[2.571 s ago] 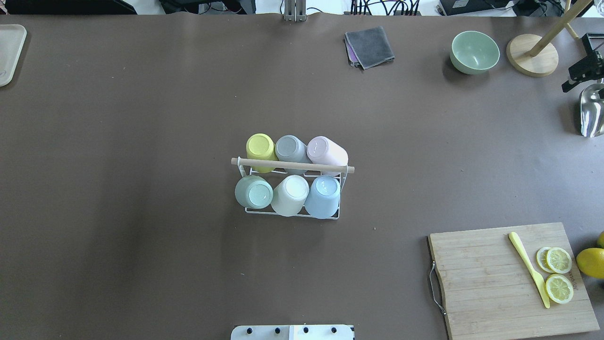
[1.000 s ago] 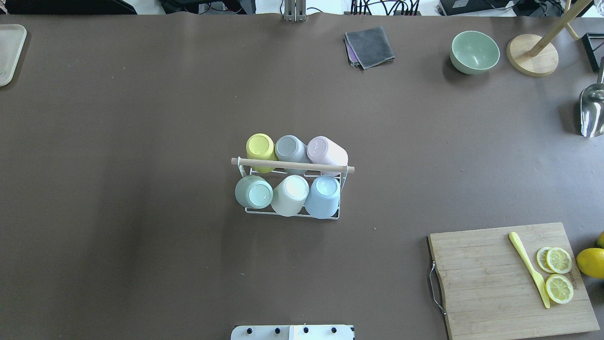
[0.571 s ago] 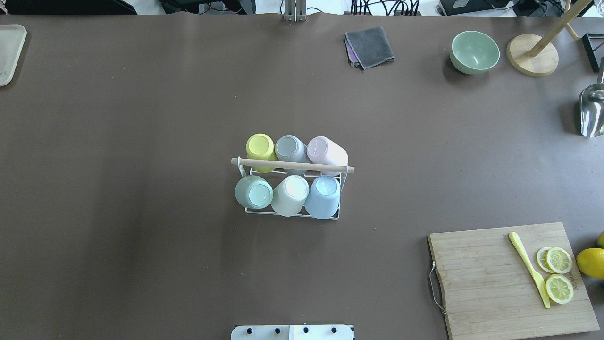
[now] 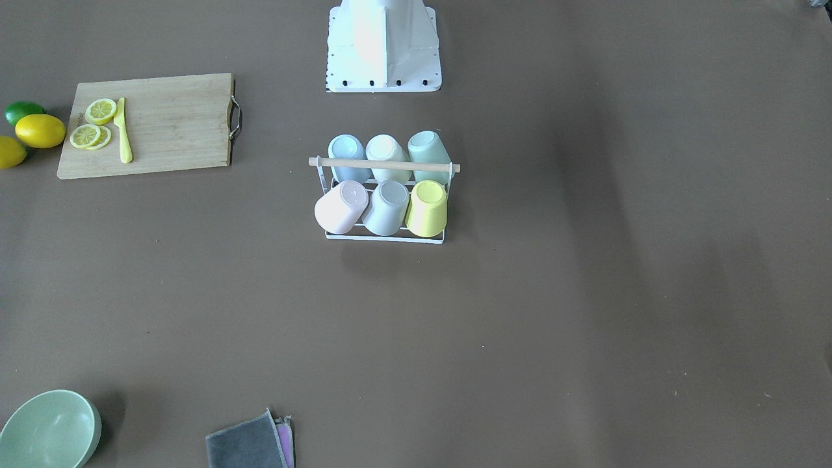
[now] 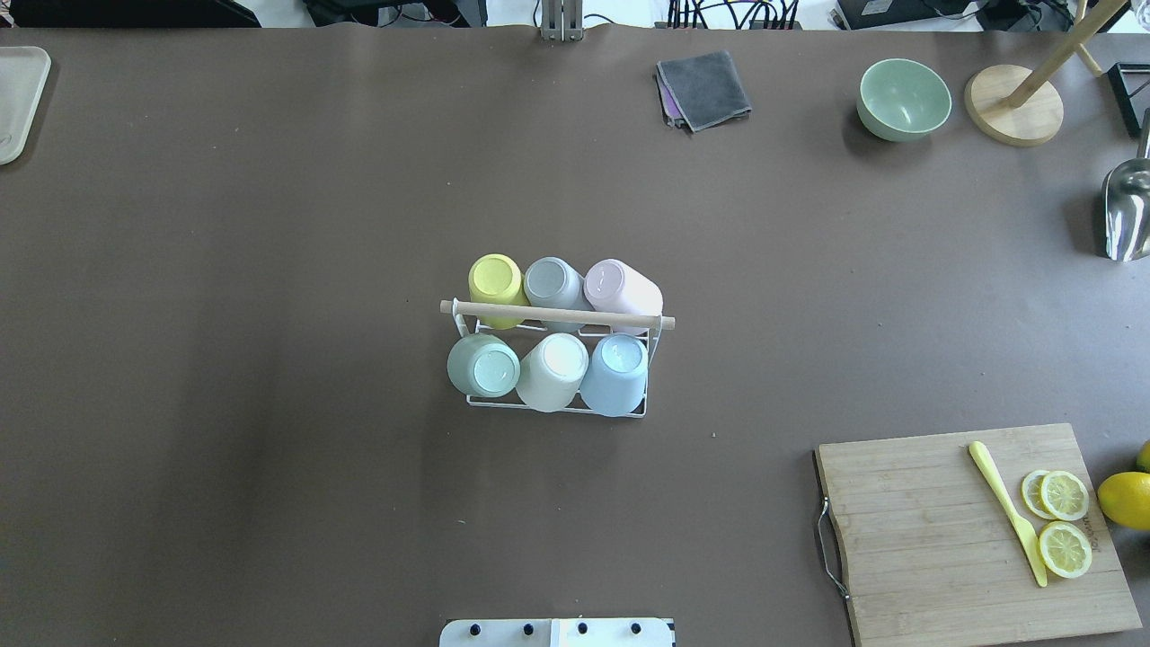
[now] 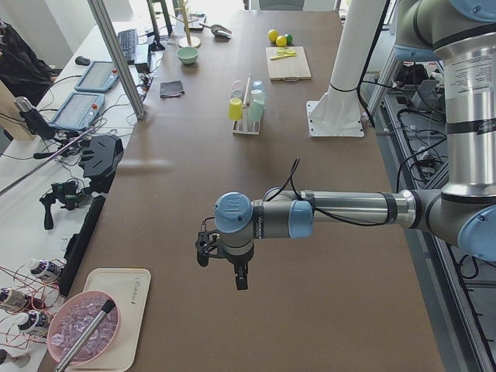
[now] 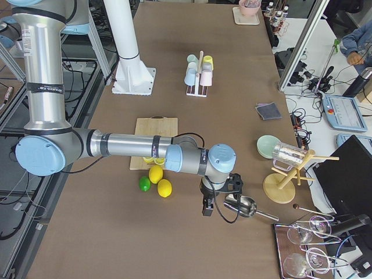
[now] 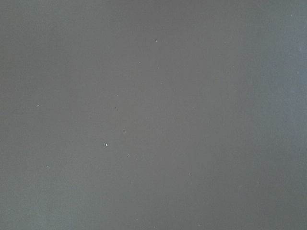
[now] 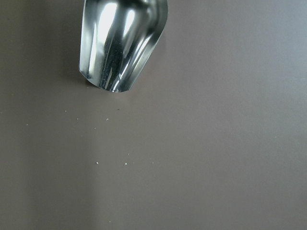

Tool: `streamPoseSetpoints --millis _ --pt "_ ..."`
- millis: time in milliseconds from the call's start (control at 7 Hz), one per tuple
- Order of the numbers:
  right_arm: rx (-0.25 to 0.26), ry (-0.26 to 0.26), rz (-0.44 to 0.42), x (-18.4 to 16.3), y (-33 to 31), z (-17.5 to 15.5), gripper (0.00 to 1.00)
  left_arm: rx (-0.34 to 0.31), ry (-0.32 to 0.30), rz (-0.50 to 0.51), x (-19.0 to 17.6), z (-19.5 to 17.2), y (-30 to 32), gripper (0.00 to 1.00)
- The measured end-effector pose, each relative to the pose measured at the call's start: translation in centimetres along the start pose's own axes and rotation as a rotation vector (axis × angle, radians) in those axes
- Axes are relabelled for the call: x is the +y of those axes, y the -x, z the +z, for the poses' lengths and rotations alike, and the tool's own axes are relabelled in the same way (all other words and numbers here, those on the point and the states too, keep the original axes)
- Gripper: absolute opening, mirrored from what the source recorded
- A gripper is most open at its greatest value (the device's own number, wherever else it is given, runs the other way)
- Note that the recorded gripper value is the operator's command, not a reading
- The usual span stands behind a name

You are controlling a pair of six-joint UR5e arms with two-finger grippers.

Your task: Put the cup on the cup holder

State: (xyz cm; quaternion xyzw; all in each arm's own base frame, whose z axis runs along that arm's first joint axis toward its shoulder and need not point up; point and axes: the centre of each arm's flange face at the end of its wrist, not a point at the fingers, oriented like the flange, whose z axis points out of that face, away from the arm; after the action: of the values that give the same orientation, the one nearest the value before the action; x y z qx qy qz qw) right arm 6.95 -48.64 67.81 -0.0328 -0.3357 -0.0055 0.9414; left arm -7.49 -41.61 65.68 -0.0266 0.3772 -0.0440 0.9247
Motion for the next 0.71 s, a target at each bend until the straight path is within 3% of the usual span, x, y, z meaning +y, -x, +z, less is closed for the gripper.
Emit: streamPoseSetpoints --millis 714 --pt "-0.002 -0.01 0.003 0.25 -0.58 -0.36 1.0 -0.001 -0.002 0.003 -0.13 -0.06 -0.07 0.98"
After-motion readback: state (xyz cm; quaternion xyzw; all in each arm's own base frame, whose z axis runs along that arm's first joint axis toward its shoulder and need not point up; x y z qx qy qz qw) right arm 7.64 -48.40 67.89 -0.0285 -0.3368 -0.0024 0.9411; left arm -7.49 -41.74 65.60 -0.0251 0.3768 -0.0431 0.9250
